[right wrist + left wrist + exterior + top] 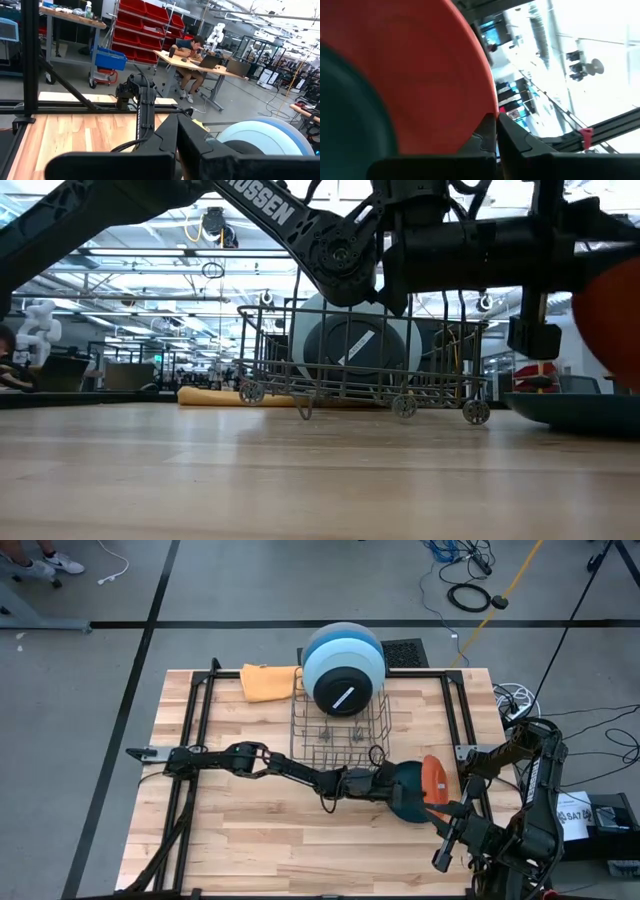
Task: Sort dishes
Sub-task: Put the orange plate into the dish rack
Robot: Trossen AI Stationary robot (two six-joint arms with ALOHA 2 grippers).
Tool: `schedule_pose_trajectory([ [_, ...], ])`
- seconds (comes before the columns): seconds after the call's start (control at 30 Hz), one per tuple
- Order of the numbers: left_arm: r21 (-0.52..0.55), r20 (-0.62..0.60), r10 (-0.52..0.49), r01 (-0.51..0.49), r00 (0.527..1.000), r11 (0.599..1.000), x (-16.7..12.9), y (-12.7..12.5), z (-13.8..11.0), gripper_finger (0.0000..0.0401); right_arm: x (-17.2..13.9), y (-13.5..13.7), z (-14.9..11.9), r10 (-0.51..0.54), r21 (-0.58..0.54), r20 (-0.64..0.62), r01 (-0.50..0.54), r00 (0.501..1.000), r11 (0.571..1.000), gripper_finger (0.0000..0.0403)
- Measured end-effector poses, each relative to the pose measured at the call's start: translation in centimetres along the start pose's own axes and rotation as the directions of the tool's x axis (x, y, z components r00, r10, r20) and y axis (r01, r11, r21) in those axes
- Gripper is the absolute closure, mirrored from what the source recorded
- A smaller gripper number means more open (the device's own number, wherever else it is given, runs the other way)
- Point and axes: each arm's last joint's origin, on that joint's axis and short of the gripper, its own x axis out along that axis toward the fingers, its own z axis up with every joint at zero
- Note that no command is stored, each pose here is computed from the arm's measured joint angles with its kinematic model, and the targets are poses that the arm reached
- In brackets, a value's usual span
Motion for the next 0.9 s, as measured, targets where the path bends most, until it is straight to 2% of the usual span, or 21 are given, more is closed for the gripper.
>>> schedule_pose_trajectory([
  [0.5,0.059,0.015,-0.152,0.151,0.988,0.987,-0.1,-1.4,0.5,0.0401,0.0,0.0,0.0,0.002,0.0,-0.005,-0.002,1.0,1.0,0.0403],
  [0.73,0.088,0.024,-0.277,0.274,0.96,0.958,-0.3,-2.5,0.9,0.0401,0.0,0.0,0.0,0.001,-0.016,-0.002,-0.001,1.0,1.0,0.0403],
  [0.9,0.101,-0.017,-0.349,0.349,0.937,0.932,-0.5,-3.0,1.5,0.0401,0.0,0.2,0.2,-0.011,-0.042,0.029,0.012,1.0,0.999,0.0403],
])
